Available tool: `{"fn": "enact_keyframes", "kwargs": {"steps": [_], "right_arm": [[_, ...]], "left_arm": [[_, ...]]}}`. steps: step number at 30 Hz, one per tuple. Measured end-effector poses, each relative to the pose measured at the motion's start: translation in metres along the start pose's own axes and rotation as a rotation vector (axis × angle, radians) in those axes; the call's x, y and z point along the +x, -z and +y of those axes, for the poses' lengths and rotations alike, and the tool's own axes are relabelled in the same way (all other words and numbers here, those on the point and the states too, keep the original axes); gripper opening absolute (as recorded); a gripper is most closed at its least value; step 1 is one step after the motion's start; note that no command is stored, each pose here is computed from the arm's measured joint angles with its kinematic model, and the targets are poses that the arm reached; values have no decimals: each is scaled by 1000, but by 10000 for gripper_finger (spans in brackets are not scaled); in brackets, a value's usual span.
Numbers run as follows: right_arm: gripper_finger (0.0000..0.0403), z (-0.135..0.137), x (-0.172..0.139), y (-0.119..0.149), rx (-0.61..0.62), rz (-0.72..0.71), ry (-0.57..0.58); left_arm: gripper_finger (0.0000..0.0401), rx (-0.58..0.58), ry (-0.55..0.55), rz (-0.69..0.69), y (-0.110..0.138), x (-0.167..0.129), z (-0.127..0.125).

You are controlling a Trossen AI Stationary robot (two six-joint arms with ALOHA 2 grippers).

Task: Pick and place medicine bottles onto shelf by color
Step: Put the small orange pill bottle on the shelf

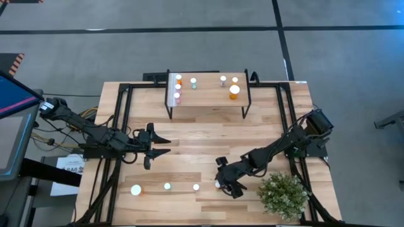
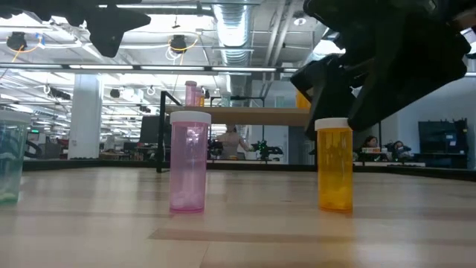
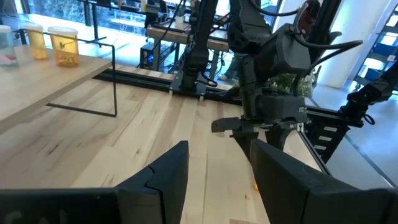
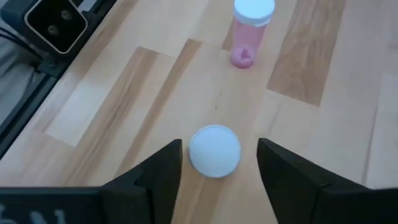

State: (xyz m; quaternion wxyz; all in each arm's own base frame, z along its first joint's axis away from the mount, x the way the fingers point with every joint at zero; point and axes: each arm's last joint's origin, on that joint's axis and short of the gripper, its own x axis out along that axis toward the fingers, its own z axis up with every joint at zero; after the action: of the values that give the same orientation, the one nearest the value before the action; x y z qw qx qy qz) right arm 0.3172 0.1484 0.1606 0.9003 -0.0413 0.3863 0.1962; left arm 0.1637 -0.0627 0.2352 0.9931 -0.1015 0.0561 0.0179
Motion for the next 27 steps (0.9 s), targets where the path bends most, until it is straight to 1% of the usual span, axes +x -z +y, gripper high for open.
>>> {"fn": "enact_keyframes", "kwargs": {"steps": [8,12,15,20,24,27], "right_arm": [[157,0,0,0,-2,-1,0],[131,0,0,0,-3,-3,0],[125,-2,-3,-1,2,-4,4],[132,-7,-18,-9,-8,-38,15],[133,-18,-45,-20,-27,-84,41],[133,-33,-73,-30,-34,-148,90]], "left_arm": [[160,0,0,0,0,0,0],[160,0,1,0,0,0,0],[160,0,1,0,0,0,0],[160,0,1,0,0,0,0],[160,0,1,0,0,0,0],[160,-1,1,-1,0,0,0]]}}
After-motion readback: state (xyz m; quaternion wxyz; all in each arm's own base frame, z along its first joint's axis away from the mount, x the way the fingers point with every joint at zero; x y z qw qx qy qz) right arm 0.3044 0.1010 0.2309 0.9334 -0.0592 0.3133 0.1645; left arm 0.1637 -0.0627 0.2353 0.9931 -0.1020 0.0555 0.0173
